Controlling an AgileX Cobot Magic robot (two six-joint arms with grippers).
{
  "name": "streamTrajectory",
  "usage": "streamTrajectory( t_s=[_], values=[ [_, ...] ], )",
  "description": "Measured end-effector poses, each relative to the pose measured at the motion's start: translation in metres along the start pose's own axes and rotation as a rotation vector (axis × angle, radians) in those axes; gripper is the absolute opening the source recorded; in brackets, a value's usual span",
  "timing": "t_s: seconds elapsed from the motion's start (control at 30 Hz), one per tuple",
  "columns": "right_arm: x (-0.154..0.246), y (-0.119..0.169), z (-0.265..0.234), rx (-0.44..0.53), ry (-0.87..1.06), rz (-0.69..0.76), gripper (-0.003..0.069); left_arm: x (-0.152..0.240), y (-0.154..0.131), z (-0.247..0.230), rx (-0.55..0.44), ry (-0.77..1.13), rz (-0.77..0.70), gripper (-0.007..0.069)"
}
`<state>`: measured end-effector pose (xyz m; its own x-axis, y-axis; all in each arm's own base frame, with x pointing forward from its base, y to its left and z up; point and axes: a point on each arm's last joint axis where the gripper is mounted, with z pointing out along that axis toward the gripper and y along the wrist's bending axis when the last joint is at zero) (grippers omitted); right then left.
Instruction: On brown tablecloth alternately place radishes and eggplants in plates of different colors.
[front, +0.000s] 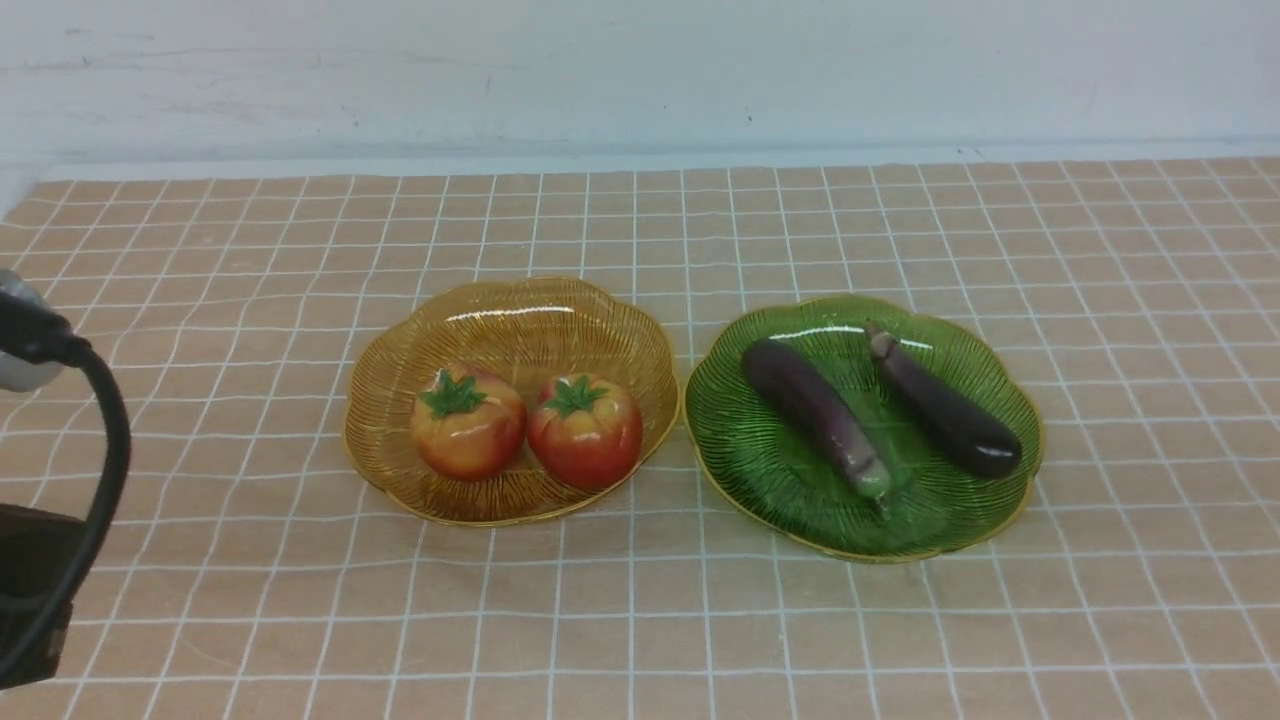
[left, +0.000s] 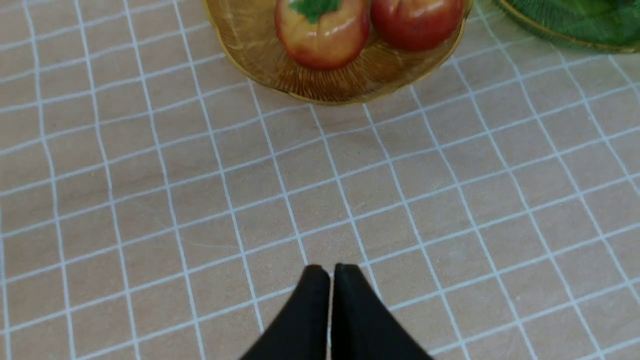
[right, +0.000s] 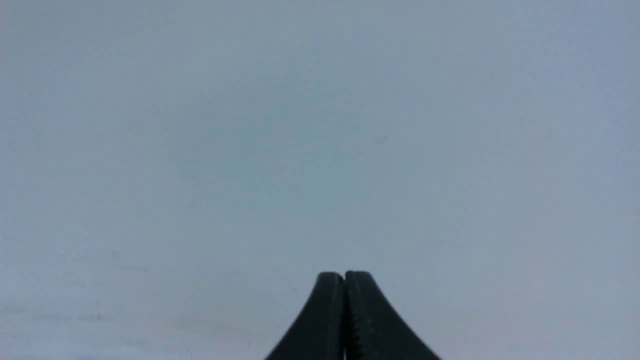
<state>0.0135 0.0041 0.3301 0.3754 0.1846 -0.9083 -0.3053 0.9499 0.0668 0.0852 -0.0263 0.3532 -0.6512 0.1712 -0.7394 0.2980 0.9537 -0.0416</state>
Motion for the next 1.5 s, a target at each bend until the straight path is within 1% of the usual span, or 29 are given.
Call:
streamTrajectory(
  t_s=[0.07,0.23,0.37,0.53,0.7,0.87,1.07,1.2,1.37,1.4,1.5],
  values=[
    [0.000,0.000,-0.001,0.002,-0.013,0.000,-0.0014,0.021,-0.003,-0.011,-0.003,-0.080,0.005,-0.0003],
    [0.015,0.000,-0.001,0.002,0.122,-0.001,-0.0014,0.073,-0.007,-0.031,-0.018,-0.279,0.020,-0.0003],
    [0.022,0.000,-0.002,0.001,0.188,-0.001,-0.0014,0.101,-0.010,-0.039,-0.026,-0.425,0.033,-0.0003],
    [0.024,0.000,-0.002,0.001,0.209,-0.001,-0.0014,0.106,-0.011,-0.038,-0.013,-0.445,0.028,-0.0003],
    [0.024,0.000,-0.002,0.001,0.212,0.002,-0.0014,0.108,-0.014,-0.031,0.039,-0.425,0.002,-0.0003],
    [0.024,0.000,-0.002,0.001,0.212,0.002,-0.0014,0.111,-0.015,-0.024,0.062,-0.398,-0.010,-0.0003],
    [0.024,0.000,-0.002,0.001,0.212,0.002,-0.0014,0.113,-0.015,-0.020,0.062,-0.382,-0.011,-0.0003],
    [0.024,0.000,-0.002,0.001,0.212,0.002,-0.0014,0.110,-0.014,-0.020,0.055,-0.419,-0.007,-0.0003],
    [0.024,0.000,-0.002,0.001,0.212,0.002,-0.0014,0.104,-0.010,-0.012,0.016,-0.520,0.007,-0.0003],
    [0.024,0.000,-0.002,0.001,0.212,0.002,-0.0014,0.103,-0.008,-0.010,-0.007,-0.550,0.011,-0.0003],
    [0.024,0.000,-0.002,0.001,0.213,0.002,-0.0014,0.106,0.001,0.011,-0.124,-0.587,0.021,-0.0003]
  ],
)
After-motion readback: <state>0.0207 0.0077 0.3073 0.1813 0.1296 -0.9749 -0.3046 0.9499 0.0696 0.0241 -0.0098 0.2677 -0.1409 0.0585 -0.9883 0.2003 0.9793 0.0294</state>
